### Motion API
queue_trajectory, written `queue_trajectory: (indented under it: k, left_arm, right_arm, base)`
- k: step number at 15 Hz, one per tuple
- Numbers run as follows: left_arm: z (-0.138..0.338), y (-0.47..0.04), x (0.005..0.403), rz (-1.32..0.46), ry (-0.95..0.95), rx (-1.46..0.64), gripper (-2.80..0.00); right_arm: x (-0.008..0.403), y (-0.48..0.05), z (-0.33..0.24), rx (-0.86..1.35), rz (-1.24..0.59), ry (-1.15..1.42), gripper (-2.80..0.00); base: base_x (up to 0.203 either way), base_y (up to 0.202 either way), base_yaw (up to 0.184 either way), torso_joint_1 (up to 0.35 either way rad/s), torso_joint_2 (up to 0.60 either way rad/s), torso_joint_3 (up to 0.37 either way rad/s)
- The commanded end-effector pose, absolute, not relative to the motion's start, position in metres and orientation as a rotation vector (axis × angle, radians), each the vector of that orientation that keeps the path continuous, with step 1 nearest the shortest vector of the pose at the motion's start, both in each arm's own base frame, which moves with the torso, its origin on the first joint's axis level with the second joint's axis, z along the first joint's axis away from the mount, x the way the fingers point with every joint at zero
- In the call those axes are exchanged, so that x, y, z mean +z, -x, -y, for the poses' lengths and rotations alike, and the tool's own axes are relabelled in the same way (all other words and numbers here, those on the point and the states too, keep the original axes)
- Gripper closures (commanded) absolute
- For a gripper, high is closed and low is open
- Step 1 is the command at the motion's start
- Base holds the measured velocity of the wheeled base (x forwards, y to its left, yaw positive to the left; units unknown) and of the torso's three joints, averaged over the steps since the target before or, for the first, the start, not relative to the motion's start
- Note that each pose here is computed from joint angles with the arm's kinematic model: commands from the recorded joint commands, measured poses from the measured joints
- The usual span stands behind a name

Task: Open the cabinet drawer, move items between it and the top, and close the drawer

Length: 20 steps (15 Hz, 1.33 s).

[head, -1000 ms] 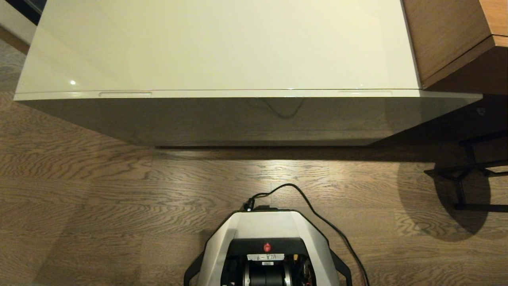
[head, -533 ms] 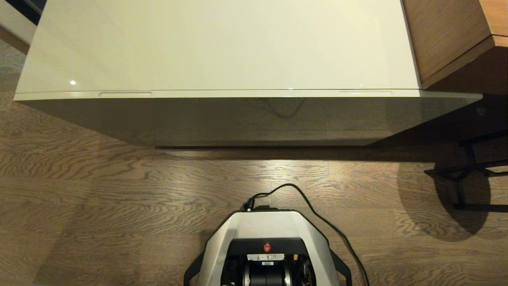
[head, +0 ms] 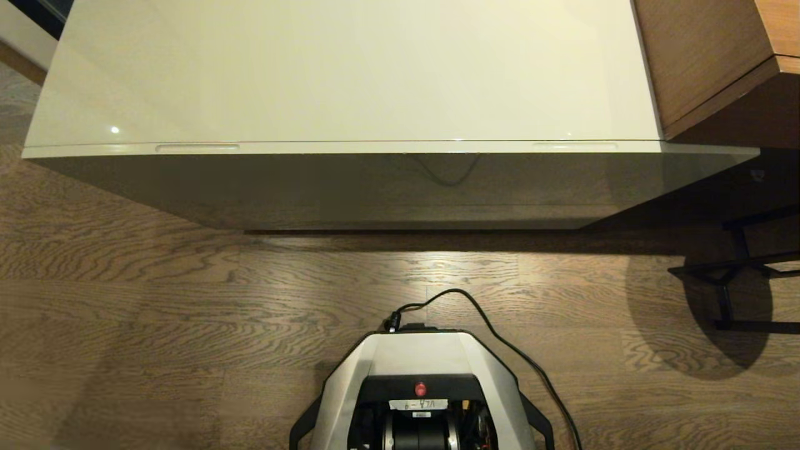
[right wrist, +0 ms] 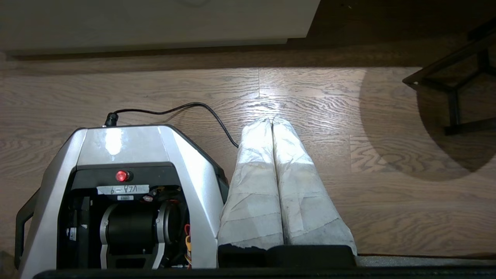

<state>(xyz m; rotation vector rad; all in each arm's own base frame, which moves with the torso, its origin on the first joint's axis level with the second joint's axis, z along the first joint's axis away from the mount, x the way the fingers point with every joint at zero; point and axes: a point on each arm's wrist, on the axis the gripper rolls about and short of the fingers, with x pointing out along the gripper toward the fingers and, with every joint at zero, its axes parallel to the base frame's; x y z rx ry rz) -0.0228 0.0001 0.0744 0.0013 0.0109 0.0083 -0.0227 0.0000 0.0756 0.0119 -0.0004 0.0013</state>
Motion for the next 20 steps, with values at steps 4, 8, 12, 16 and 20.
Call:
queue_trajectory:
  k: [4,8,12,16,20]
  left_arm:
    - [0.0000,0.0227,0.0744,-0.012,-0.002,0.011,0.00]
    - [-0.0001,0.0227,0.0744,-0.012,-0.002,0.009,0.00]
    - [-0.0001,0.0227,0.0744,-0.012,-0.002,0.010,0.00]
    - [-0.0001,0.0227,0.0744,-0.012,-0.002,0.009,0.00]
    - [-0.0001,0.0227,0.0744,-0.012,-0.002,0.009,0.00]
  right_arm:
    - [0.0752,0.0226,0.0000,0.000,-0.002,-0.011,0.00]
    - [0.0752,0.0226,0.0000,0.002,-0.002,-0.012,0.00]
    - [0.0752,0.0226,0.0000,0.002,-0.002,-0.012,0.00]
    - [0.0752,0.0226,0.0000,0.002,-0.002,-0.012,0.00]
    - [0.0752,0.0226,0.0000,0.002,-0.002,-0.012,0.00]
  base:
    - [0.000,0.000,0.000,0.000,0.00,0.000]
    - [0.000,0.000,0.000,0.000,0.00,0.000]
    - [0.000,0.000,0.000,0.000,0.00,0.000]
    - [0.000,0.000,0.000,0.000,0.00,0.000]
    - [0.000,0.000,0.000,0.000,0.00,0.000]
